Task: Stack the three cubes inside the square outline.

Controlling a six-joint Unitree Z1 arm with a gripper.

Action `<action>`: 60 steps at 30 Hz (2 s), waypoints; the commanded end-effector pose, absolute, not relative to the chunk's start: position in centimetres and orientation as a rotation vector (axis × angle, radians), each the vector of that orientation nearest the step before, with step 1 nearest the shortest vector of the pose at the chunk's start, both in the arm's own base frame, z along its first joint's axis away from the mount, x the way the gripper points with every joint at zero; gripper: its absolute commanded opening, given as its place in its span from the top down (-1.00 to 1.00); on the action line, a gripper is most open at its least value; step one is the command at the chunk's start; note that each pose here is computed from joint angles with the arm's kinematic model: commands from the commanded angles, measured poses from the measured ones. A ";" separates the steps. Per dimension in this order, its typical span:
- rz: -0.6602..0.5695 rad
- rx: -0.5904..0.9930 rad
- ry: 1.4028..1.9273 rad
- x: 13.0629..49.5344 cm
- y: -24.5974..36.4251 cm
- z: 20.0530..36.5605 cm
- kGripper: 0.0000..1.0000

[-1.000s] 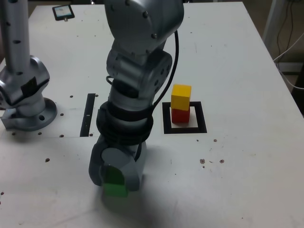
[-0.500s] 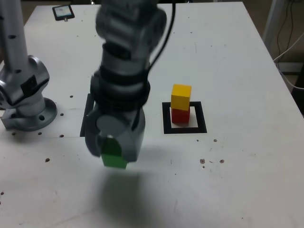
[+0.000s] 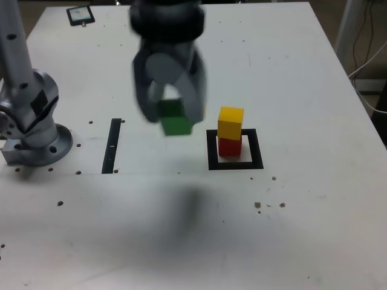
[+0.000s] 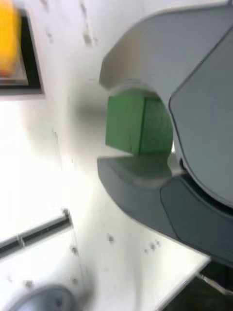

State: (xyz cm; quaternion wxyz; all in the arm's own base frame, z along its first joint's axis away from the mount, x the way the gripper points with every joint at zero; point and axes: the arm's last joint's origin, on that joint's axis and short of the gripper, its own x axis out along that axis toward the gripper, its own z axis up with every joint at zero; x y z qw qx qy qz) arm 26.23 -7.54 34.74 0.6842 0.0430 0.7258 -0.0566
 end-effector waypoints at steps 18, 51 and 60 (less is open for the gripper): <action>-0.050 0.087 1.654 33.5 -2.5 33.7 0.89; -0.042 0.109 1.732 36.5 -0.8 30.2 0.63; -0.069 0.102 1.733 36.2 -1.0 30.5 -0.25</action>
